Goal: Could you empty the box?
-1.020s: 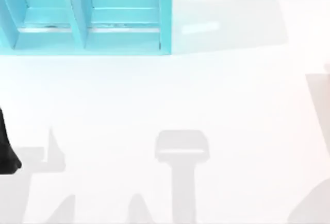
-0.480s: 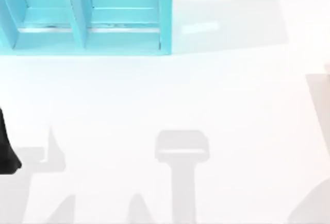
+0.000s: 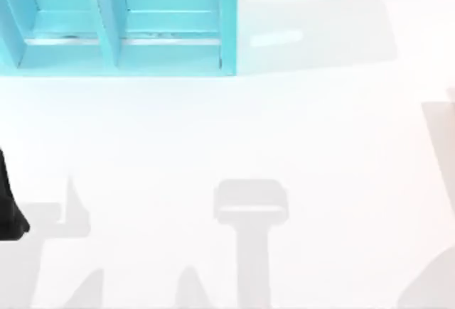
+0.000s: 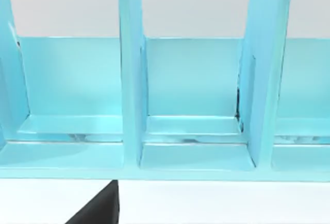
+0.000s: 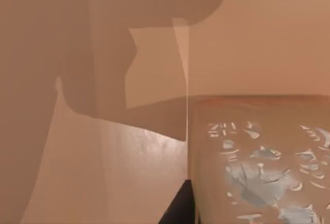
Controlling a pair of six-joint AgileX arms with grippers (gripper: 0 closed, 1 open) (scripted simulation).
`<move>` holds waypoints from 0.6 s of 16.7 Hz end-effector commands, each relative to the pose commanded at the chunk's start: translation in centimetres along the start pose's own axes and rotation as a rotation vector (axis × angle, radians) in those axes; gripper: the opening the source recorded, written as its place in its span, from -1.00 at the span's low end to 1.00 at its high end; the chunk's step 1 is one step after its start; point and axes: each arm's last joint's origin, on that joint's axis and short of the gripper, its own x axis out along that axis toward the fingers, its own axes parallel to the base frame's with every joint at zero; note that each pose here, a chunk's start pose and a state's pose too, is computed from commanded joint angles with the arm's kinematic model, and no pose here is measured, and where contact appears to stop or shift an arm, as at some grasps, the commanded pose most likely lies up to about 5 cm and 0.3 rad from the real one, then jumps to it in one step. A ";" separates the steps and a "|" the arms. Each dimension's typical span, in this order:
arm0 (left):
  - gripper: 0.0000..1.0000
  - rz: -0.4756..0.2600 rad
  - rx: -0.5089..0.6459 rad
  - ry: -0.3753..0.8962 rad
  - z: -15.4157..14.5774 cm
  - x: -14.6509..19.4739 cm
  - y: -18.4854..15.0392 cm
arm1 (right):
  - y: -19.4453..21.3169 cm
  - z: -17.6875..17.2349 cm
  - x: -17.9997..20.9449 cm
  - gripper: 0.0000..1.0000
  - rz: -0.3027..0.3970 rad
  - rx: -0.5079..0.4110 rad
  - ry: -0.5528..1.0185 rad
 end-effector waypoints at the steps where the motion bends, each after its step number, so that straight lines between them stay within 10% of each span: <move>1: 1.00 0.000 0.000 0.000 0.0 0.0 0.0 | 0.0 0.0 0.0 -1.00 0.000 0.000 0.000; 10: 1.00 0.000 0.000 0.000 0.0 0.0 0.0 | -0.5 0.7 -9.0 -1.00 0.007 -0.003 0.012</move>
